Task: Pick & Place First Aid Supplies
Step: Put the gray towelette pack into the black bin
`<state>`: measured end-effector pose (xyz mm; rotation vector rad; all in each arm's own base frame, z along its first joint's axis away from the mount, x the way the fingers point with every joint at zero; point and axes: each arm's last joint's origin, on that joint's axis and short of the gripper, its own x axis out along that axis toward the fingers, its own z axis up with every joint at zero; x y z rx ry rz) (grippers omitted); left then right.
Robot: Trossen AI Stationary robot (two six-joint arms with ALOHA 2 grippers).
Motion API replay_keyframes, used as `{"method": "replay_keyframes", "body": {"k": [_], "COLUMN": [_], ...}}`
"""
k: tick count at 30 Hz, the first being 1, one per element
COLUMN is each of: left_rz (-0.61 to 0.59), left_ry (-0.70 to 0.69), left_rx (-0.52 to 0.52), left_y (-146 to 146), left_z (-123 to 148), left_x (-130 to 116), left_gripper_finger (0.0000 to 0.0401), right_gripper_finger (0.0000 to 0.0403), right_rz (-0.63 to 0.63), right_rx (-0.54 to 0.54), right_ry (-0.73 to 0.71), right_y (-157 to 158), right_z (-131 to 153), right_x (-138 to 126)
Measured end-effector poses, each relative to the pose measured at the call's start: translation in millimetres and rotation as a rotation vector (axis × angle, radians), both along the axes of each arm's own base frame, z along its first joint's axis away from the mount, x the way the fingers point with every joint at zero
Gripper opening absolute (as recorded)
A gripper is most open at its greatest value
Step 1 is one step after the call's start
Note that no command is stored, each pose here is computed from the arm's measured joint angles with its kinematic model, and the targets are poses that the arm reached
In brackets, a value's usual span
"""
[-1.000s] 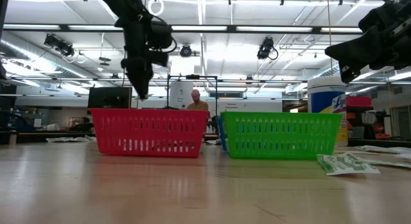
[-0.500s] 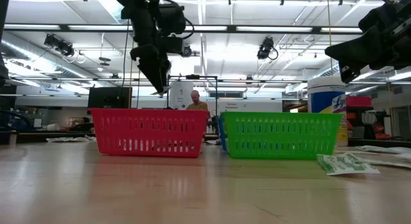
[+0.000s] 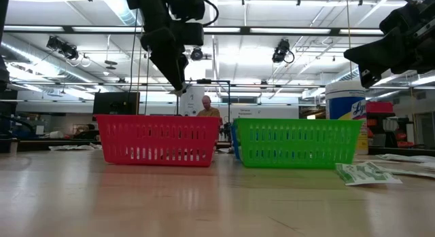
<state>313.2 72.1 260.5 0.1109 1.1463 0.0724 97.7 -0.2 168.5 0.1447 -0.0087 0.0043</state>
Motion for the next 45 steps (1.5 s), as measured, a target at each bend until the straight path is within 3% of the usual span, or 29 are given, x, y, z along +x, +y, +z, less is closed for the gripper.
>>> {"method": "replay_keyframes", "body": {"k": [13, 32, 45], "left_rz": [0.128, 0.135, 0.137], "left_ry": [0.02, 0.163, 0.188], "left_rx": [-0.073, -0.094, -0.094], "left_y": [-8, -5, 1], "left_z": [-7, -52, -61], "left_x": [4, 21, 23], "left_gripper_finger": [0.0236, 0.0236, 0.0236], "right_gripper_finger": [0.0018, 0.0018, 0.0018], "right_rz": [-0.001, 0.008, 0.008], "right_rx": [0.0, 0.0, 0.0], "right_ry": [0.0, -0.004, -0.004], "right_y": [0, 0, 0], "right_z": [0, 0, 0], "right_x": [0, 0, 0]}}
